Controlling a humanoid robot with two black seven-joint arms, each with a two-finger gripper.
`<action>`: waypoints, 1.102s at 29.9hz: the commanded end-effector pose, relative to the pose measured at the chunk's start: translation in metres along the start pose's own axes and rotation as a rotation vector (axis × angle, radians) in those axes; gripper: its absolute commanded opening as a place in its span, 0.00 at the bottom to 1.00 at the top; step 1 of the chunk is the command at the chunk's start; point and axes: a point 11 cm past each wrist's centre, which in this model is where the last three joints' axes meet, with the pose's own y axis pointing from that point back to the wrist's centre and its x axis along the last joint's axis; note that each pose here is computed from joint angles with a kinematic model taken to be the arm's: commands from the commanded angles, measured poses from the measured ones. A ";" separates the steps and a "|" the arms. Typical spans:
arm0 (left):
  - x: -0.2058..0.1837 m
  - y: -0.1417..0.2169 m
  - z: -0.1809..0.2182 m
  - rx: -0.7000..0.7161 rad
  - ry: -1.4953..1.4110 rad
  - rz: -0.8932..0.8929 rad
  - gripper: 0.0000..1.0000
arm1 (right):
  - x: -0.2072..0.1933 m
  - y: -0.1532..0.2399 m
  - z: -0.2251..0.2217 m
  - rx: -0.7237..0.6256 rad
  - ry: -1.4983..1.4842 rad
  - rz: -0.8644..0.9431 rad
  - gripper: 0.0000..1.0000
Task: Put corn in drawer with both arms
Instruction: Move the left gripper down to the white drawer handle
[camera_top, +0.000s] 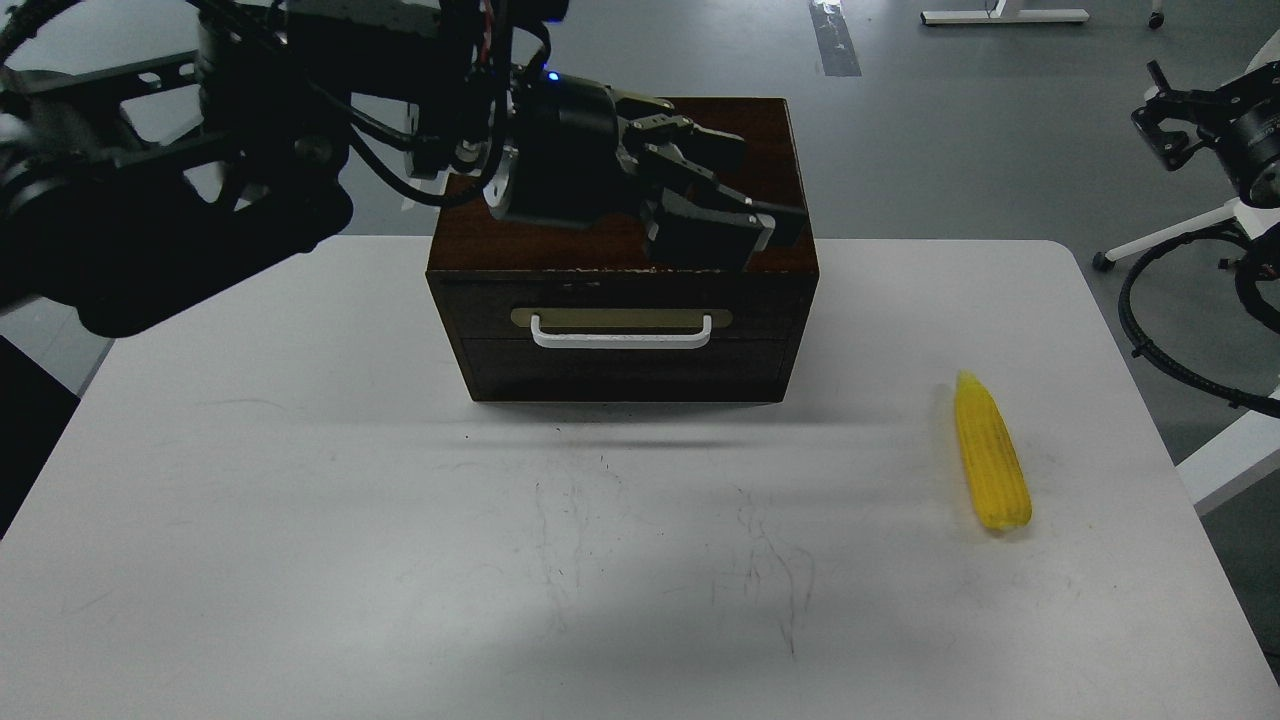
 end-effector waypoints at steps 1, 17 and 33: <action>-0.019 -0.016 0.004 0.007 -0.076 -0.088 0.86 | 0.001 0.001 -0.001 0.001 0.003 0.002 1.00; -0.104 -0.030 -0.025 0.120 -0.323 -0.429 0.82 | 0.000 0.000 0.002 0.001 -0.002 0.001 1.00; -0.120 -0.019 -0.058 0.218 -0.345 -0.509 0.82 | -0.001 -0.001 0.002 0.018 -0.008 -0.001 1.00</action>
